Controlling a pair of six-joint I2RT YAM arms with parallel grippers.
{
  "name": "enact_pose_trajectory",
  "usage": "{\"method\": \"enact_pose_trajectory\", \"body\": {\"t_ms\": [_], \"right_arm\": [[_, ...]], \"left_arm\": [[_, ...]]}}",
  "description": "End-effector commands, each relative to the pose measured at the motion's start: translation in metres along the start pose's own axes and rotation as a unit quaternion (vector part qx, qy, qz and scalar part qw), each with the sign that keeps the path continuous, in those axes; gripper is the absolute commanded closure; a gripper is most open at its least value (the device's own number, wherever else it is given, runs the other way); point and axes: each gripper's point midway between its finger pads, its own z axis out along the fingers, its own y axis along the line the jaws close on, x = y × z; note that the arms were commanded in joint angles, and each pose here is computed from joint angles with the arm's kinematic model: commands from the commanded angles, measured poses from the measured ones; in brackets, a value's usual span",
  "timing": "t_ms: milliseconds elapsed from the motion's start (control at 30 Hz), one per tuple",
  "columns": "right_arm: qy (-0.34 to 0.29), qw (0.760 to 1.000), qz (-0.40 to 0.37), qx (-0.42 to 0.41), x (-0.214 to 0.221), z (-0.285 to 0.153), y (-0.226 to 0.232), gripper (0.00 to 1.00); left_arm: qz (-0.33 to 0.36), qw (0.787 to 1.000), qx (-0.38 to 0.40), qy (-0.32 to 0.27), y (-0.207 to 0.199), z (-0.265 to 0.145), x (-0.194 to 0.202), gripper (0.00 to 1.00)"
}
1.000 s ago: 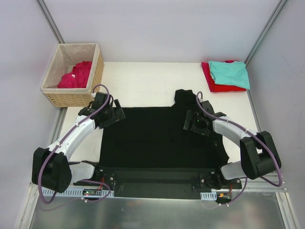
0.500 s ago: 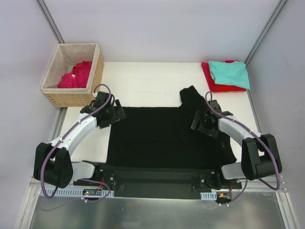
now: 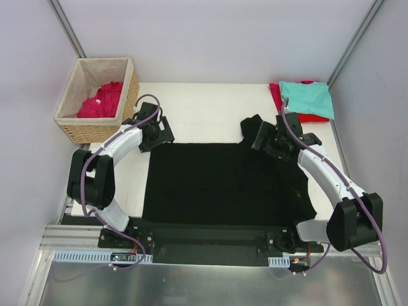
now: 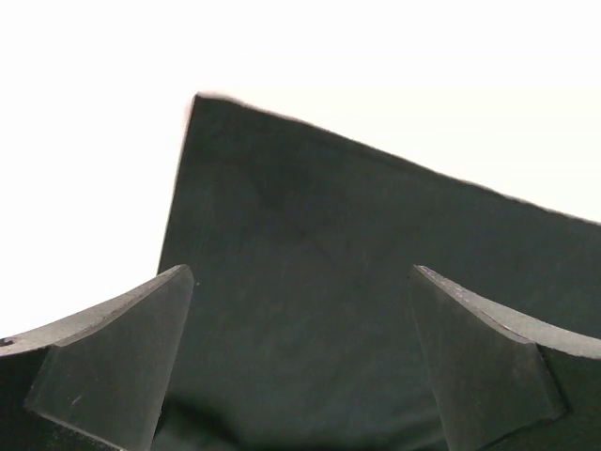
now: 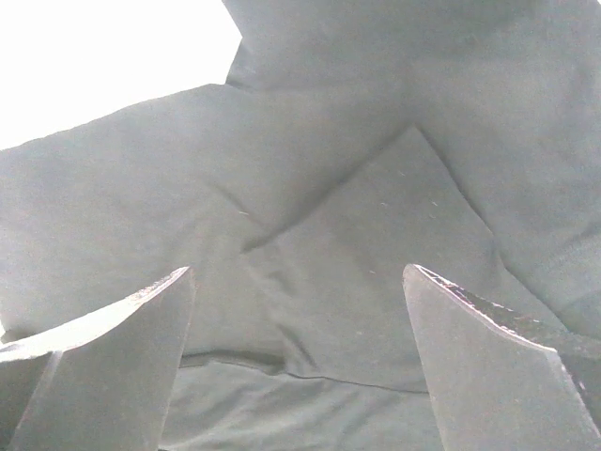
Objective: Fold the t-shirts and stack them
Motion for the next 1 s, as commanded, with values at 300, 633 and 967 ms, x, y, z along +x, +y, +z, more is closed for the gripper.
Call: {"method": "enact_pose_trajectory", "body": {"t_ms": [300, 633, 967], "right_arm": [[-0.078, 0.995, -0.009, -0.057, -0.058, -0.059, 0.04, 0.04], [-0.058, 0.996, -0.013, -0.063, -0.044, -0.049, 0.039, 0.04], [-0.044, 0.997, -0.019, -0.062, -0.037, -0.041, 0.036, 0.03]], "left_arm": [[-0.062, 0.997, -0.02, 0.038, 0.035, 0.051, -0.005, 0.05], [-0.074, 0.997, -0.009, 0.034, 0.03, 0.075, -0.016, 0.13], [-0.096, 0.995, -0.006, 0.02, 0.03, 0.082, -0.027, 0.35]]}}
